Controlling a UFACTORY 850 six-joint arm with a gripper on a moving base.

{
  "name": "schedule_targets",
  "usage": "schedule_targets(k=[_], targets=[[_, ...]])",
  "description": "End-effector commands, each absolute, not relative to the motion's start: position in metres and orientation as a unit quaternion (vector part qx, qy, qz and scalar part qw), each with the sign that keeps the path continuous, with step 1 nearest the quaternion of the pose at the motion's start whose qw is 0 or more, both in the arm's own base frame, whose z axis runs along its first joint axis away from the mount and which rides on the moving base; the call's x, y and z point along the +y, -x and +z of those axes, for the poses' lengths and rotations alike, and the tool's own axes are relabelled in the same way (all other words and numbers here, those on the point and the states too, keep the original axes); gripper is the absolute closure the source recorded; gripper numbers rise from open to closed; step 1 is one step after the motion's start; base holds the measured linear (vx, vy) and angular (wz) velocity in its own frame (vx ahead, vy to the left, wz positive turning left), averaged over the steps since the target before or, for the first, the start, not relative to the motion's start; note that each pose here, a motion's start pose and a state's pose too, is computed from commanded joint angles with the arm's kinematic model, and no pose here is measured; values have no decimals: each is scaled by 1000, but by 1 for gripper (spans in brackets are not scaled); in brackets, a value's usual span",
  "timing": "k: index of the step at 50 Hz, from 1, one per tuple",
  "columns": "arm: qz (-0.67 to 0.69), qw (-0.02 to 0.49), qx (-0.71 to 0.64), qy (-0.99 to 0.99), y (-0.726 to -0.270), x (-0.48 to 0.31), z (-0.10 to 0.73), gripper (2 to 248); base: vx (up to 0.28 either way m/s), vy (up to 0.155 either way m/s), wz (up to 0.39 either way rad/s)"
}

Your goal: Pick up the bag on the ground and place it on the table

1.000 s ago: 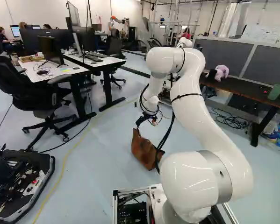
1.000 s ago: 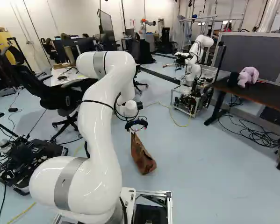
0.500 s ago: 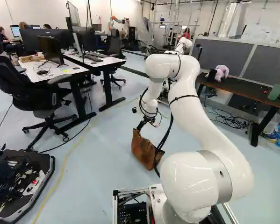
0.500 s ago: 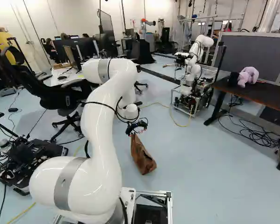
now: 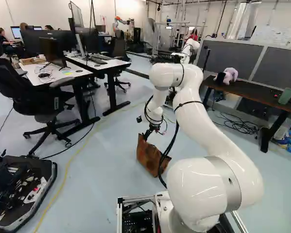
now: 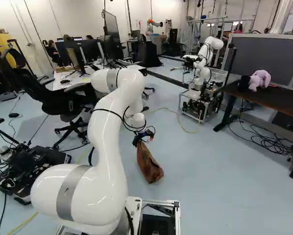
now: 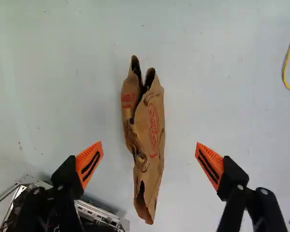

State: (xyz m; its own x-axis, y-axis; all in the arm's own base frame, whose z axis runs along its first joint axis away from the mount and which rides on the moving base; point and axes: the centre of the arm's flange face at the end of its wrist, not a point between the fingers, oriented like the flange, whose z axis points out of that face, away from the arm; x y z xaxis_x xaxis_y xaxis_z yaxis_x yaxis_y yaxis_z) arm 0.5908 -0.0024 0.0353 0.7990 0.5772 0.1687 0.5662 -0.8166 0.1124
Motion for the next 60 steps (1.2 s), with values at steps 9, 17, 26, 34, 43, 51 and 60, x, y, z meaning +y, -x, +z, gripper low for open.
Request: schedule_targets(k=[9, 17, 26, 34, 43, 51, 60], targets=[[86, 26, 302, -949, -591, -3, 21, 3, 0, 0, 0], [78, 24, 302, -950, -591, -3, 9, 3, 0, 0, 0], [75, 23, 302, -950, -592, -3, -4, 3, 0, 0, 0], [72, 22, 303, -950, -593, -2, -16, 3, 0, 0, 0], [70, 21, 307, -949, -594, -1, -30, 3, 0, 0, 0], [68, 21, 308, -949, -594, -1, -42, 3, 0, 0, 0], [66, 20, 309, -949, -595, -1, -56, 3, 0, 0, 0]])
